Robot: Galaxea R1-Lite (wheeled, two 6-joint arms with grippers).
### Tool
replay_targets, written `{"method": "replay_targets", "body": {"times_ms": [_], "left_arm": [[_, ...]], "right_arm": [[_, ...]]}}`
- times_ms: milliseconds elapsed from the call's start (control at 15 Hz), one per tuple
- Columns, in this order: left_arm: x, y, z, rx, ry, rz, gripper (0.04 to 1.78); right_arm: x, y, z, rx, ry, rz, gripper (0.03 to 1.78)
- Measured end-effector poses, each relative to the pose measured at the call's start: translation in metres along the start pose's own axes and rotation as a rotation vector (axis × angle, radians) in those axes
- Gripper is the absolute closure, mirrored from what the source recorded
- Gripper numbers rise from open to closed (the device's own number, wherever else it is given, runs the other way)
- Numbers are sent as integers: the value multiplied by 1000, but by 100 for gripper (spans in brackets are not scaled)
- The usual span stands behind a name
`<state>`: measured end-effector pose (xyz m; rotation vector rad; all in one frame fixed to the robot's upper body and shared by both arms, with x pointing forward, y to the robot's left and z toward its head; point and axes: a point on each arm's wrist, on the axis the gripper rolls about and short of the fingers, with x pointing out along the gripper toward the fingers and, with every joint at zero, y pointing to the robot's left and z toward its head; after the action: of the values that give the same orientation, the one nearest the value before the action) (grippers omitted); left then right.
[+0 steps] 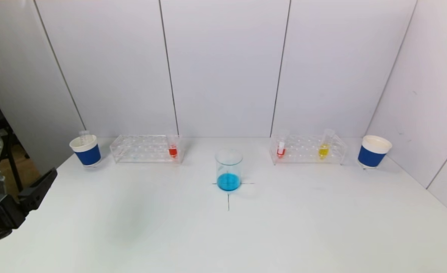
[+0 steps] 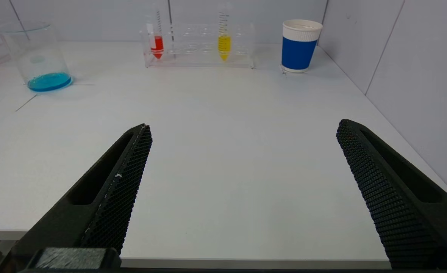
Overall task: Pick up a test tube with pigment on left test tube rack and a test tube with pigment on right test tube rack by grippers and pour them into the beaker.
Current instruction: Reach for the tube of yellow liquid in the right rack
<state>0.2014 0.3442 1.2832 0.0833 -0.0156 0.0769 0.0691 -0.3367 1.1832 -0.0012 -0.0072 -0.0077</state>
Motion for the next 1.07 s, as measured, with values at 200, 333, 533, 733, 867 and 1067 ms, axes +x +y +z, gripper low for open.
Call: {"method": "replay_targets", "body": {"times_ms": [200,333,533,733,867,1067], "left_arm": [[-35,-2,-14,-6,6,-16,6],[-58,-4,-21,-10,5,-50,6],[-93,-7,-35,-42,36,-93,6],[-110,-9,-46,-161,112,-119,6],[-114,-9,-45,-159,86,-134,6],[-118,-9,-45,-156,67,-163,6]], "right_arm": [[0,0,0,0,0,0,4],[0,0,0,0,0,0,4],[0,0,0,0,0,0,4],[0,0,0,0,0,0,4],[0,0,0,0,0,0,4],[0,0,0,0,0,0,4]]}}
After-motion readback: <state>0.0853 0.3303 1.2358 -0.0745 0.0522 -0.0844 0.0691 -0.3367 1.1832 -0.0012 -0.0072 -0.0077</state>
